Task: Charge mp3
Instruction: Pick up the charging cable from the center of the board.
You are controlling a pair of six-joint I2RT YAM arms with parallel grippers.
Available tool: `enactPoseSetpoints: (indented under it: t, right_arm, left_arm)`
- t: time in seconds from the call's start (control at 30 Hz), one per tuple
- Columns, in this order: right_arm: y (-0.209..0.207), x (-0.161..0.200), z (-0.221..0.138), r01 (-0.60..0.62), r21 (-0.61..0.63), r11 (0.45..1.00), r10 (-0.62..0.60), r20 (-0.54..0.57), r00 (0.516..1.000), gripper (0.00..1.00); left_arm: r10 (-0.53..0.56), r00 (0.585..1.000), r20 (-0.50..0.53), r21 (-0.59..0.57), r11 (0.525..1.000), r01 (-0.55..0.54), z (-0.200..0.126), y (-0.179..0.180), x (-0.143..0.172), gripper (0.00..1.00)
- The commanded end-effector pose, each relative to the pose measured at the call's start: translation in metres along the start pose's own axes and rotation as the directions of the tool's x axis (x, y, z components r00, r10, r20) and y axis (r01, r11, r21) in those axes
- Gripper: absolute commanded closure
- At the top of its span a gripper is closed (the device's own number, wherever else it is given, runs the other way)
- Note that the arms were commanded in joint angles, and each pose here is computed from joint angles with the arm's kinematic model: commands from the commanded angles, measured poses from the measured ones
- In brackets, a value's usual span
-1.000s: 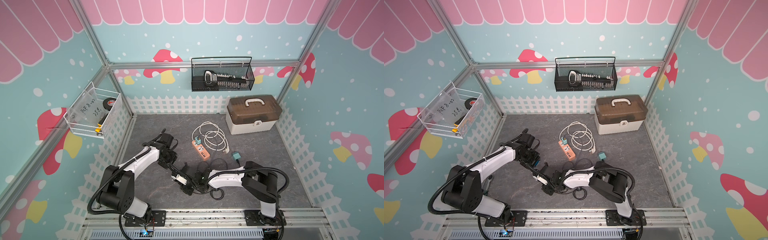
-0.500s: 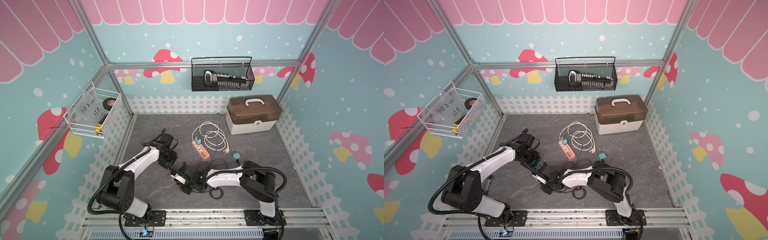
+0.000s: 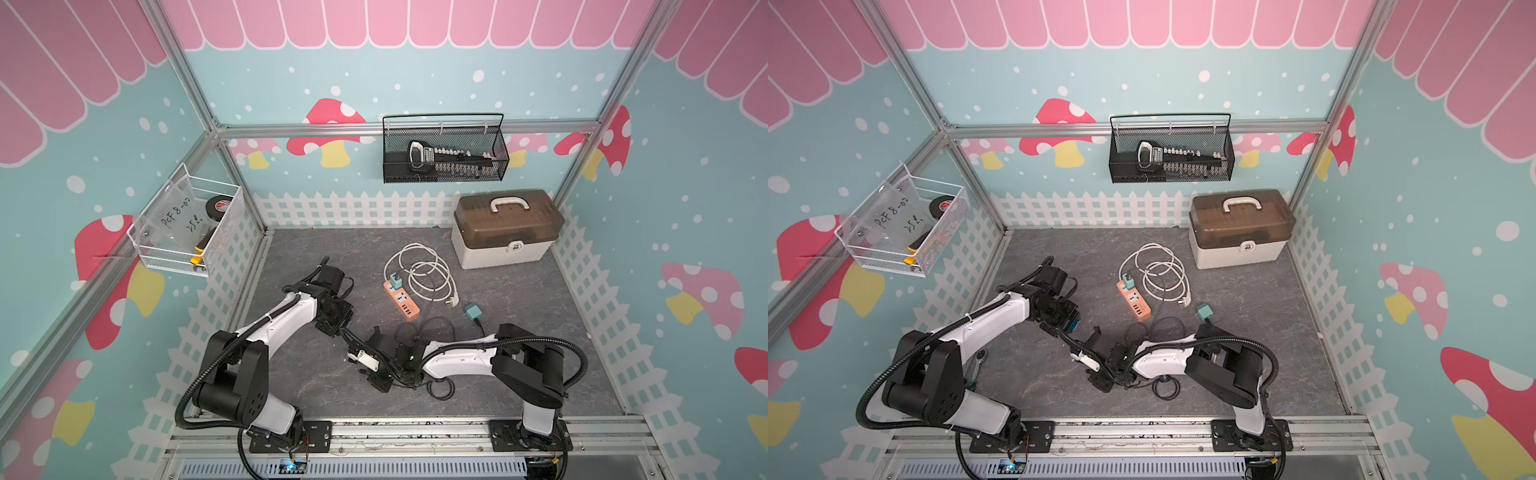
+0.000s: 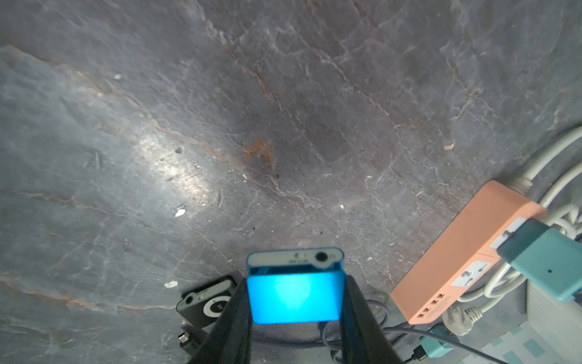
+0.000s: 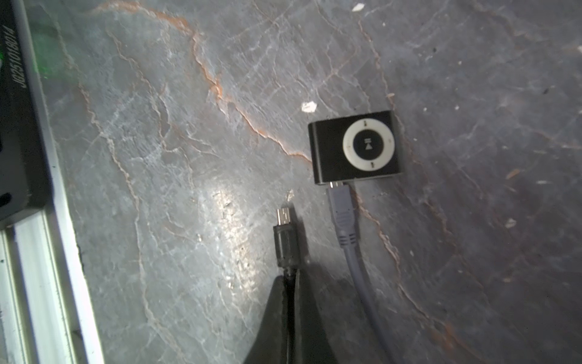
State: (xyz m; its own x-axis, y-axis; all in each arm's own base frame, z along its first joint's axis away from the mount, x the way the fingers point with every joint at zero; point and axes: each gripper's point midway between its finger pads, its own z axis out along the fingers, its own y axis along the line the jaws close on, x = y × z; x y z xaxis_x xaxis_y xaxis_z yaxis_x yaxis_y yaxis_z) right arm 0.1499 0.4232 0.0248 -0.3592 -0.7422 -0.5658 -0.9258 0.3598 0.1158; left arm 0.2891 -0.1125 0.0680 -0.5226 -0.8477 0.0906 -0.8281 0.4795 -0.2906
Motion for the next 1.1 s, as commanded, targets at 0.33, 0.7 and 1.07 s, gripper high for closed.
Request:
enactPoseSetpoints:
  t: [0.33, 0.7, 1.07]
  right_arm:
    - [0.009, 0.007, 0.013, 0.031, -0.053, 0.998, -0.035, -0.066, 0.997, 0.68]
    - [0.011, 0.007, 0.019, 0.012, -0.067, 0.998, -0.017, -0.072, 0.997, 0.67]
    - [0.011, 0.010, 0.022, 0.008, -0.070, 0.997, -0.015, -0.088, 0.996, 0.75]
  left_arm:
    - [0.003, 1.000, -0.001, 0.008, 1.000, -0.003, -0.001, 0.002, -0.001, 1.00]
    - [-0.002, 1.000, -0.004, 0.011, 1.000, 0.002, 0.000, 0.002, -0.002, 1.00]
    - [-0.008, 1.000, -0.006, 0.015, 1.000, 0.008, -0.001, 0.004, -0.002, 1.00]
